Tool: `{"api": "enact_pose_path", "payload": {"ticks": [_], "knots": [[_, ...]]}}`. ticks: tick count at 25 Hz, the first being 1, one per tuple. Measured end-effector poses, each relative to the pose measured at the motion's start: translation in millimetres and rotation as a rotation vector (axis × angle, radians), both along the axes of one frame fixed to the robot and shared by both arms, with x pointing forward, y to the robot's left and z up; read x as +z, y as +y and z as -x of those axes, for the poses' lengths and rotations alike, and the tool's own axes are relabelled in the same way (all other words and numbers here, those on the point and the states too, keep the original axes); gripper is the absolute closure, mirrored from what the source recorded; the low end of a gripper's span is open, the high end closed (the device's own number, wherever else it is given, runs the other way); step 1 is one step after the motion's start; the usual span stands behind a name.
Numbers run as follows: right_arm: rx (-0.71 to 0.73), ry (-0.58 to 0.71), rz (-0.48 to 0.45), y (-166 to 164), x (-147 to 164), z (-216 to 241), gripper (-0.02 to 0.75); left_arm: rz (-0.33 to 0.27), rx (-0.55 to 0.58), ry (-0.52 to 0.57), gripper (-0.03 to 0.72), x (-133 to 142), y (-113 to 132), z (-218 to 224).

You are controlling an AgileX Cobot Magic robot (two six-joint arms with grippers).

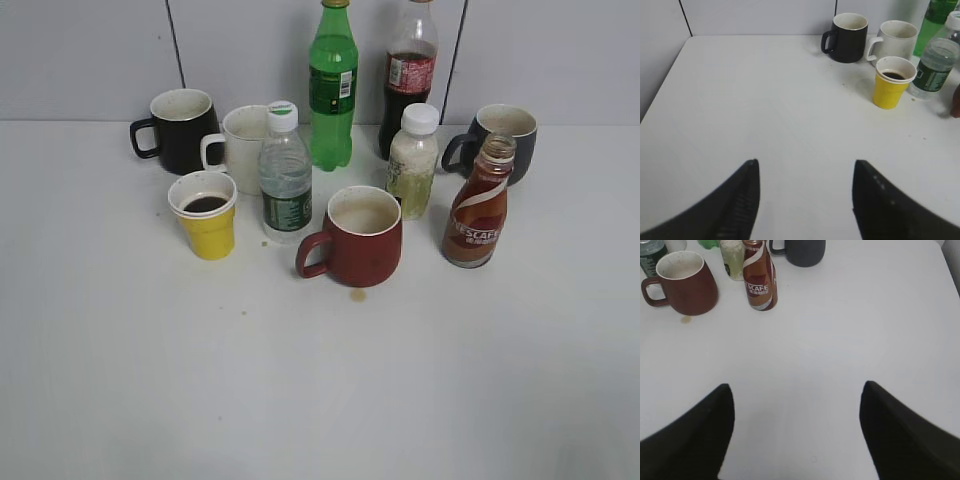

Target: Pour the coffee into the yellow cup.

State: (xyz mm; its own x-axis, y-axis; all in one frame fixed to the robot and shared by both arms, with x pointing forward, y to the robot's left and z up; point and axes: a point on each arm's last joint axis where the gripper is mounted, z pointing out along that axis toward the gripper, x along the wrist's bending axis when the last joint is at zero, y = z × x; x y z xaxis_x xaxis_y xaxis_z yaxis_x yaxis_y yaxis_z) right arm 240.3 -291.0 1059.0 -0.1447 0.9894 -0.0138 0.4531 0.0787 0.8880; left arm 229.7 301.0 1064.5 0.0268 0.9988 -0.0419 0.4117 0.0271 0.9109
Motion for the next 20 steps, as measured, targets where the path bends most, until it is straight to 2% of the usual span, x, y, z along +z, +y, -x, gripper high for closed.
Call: {"api": "enact_pose_path", "payload": {"ticks": [8,20], "knots": [[-0.005,-0.052,-0.001,-0.4,-0.6,8.7,0.150,0.000,0.000,-0.007,0.251,-0.4,0.0,1.1],[-0.005,-0.054,-0.001,-0.4,-0.6,9.1,0.150,0.000,0.000,-0.006,0.251,-0.6,0.0,1.1]]}}
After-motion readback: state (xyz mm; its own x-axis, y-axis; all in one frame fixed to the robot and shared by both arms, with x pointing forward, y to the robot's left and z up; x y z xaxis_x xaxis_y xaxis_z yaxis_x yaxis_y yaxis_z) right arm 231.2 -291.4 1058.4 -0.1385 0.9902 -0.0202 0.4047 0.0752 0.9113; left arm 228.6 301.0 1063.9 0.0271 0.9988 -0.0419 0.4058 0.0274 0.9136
